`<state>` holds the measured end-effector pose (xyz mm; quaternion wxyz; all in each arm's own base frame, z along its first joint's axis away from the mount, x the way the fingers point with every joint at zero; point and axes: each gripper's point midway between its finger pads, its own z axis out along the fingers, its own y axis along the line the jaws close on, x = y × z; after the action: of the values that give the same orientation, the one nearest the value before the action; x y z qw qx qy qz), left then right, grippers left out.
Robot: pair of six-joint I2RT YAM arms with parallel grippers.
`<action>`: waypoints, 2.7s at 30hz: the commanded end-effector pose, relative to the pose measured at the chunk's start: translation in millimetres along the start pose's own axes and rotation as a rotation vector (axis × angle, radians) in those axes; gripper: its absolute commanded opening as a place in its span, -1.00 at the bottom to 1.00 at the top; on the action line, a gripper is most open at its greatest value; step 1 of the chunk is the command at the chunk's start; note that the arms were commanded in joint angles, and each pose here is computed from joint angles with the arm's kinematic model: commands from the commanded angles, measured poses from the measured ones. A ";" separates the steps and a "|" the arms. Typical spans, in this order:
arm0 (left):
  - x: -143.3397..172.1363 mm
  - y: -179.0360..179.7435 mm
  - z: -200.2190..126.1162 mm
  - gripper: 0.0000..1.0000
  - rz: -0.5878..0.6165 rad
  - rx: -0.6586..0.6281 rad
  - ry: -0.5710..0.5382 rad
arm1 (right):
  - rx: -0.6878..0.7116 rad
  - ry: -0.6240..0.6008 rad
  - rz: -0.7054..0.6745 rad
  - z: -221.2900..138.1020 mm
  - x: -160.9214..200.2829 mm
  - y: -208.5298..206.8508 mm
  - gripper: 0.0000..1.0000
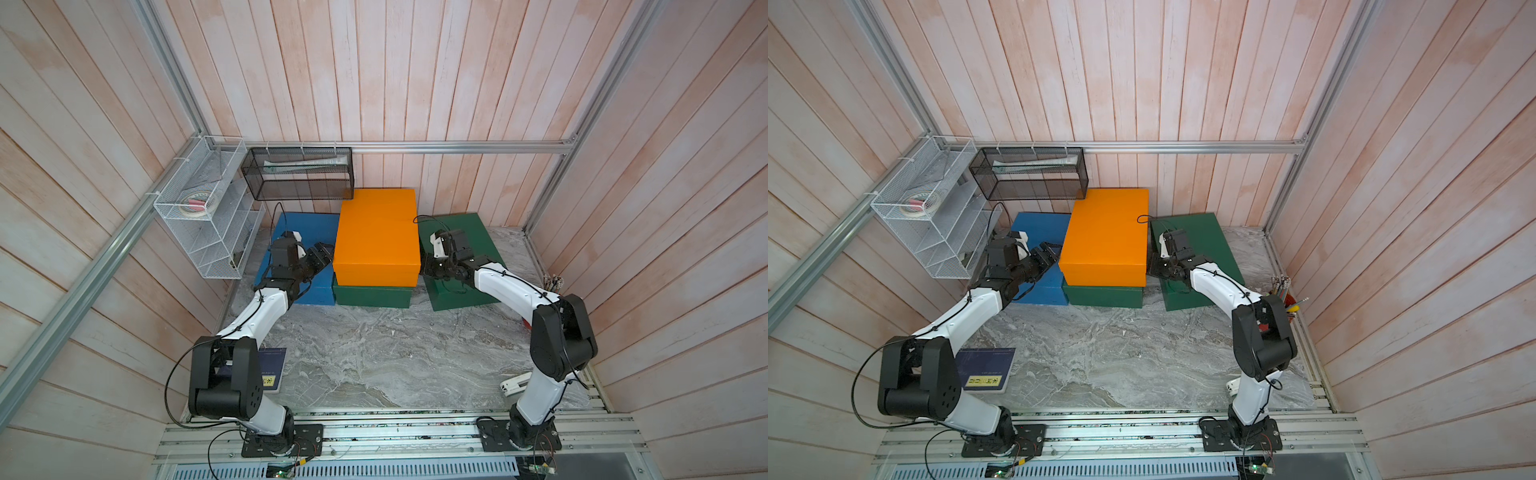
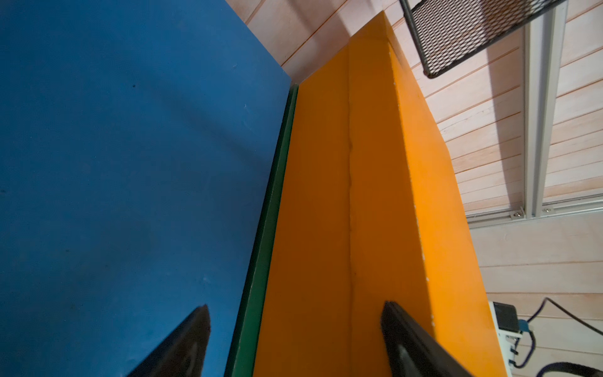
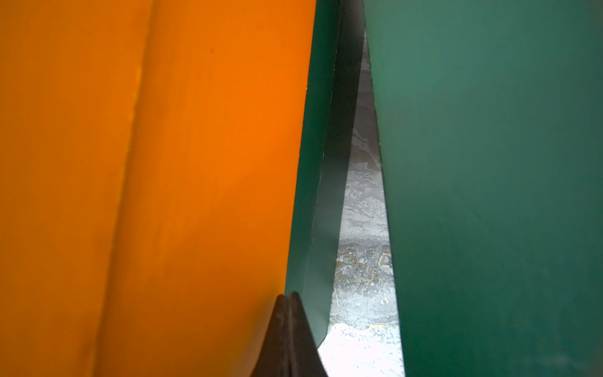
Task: Stack the shoeboxes
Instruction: Adjust the shoebox, then adjust the shoeboxes at the center of the board.
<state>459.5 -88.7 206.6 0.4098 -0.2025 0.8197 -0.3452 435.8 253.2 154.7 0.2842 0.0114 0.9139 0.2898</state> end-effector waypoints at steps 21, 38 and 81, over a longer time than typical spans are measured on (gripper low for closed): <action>52.3 23.8 -45.1 -0.56 -0.116 -0.122 0.070 | -0.003 0.020 0.001 -9.9 23.9 -6.8 -1.00; 88.0 43.5 -6.9 -0.79 -0.117 -0.222 0.179 | 0.001 0.004 0.006 -17.9 17.6 -14.5 -1.00; 98.0 34.9 -3.2 -0.81 -0.038 -0.321 0.170 | -0.039 0.047 0.017 -3.3 27.2 -20.2 -1.00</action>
<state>408.2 -126.8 137.8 0.3041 -0.2456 0.8886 -0.2399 419.1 234.6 144.0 0.2725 0.0160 0.9118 0.3069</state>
